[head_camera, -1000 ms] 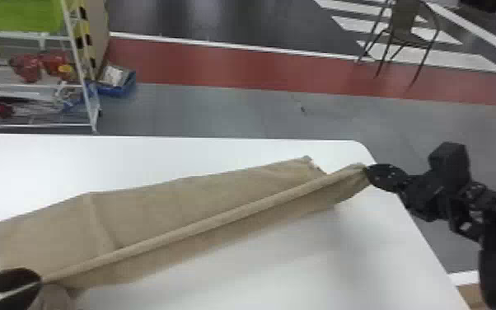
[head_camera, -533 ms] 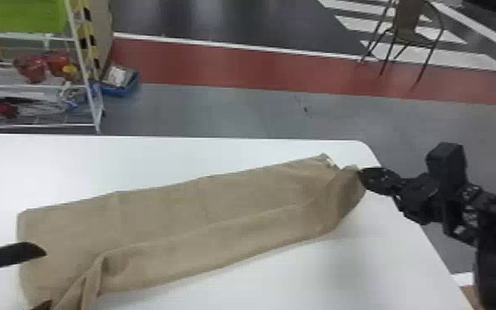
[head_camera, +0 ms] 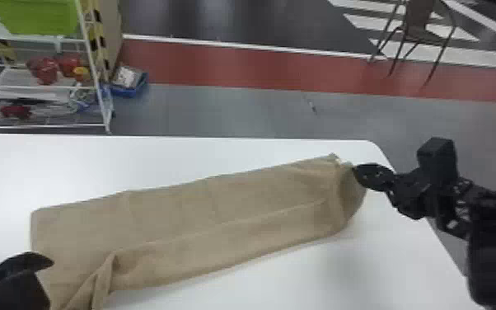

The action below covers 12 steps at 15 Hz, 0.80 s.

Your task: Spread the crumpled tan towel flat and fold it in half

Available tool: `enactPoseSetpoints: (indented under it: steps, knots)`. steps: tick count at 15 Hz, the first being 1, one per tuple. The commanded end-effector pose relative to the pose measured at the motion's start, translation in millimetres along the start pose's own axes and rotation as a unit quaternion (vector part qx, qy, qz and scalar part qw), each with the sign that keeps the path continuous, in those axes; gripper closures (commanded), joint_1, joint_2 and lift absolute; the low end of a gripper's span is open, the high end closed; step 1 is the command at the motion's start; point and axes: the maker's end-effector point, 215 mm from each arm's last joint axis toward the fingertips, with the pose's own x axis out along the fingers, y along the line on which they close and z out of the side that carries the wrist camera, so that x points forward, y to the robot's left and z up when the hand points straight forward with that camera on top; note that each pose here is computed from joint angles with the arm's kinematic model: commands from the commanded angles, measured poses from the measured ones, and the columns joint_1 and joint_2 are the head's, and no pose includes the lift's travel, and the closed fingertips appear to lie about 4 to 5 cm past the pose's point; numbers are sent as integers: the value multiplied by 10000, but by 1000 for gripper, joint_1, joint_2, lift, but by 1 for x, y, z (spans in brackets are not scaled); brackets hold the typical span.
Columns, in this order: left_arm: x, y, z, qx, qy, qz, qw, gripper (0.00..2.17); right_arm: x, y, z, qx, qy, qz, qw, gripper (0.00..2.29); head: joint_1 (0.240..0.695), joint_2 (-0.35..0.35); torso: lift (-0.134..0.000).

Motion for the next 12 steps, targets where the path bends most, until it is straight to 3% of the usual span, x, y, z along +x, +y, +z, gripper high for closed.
enactPoseSetpoints:
  steps: [1,2,4,7,10,12]
  knots:
    - [5,-11,7,-206,-9,-103,9997,211,9,6,3,130,-39,53,9999,1301,695,-203,-123]
    - [5,-14,11,-235,-43,-139,9996,211,13,6,9,179,-102,72,9998,1301,695,-206,-123]
    - [4,-18,13,-369,-35,-222,9991,211,17,6,11,634,-68,157,9978,1301,695,-207,-123]
    - [3,-25,18,-463,-65,-346,9983,211,20,13,17,702,-55,209,9973,1301,695,-210,-123]
    - [7,-46,13,-770,87,-565,9954,211,19,20,6,682,-7,256,9973,1301,695,-208,-123]
    - [9,-51,17,-791,54,-613,9950,215,17,17,5,658,-40,224,9976,1301,695,-216,-123]
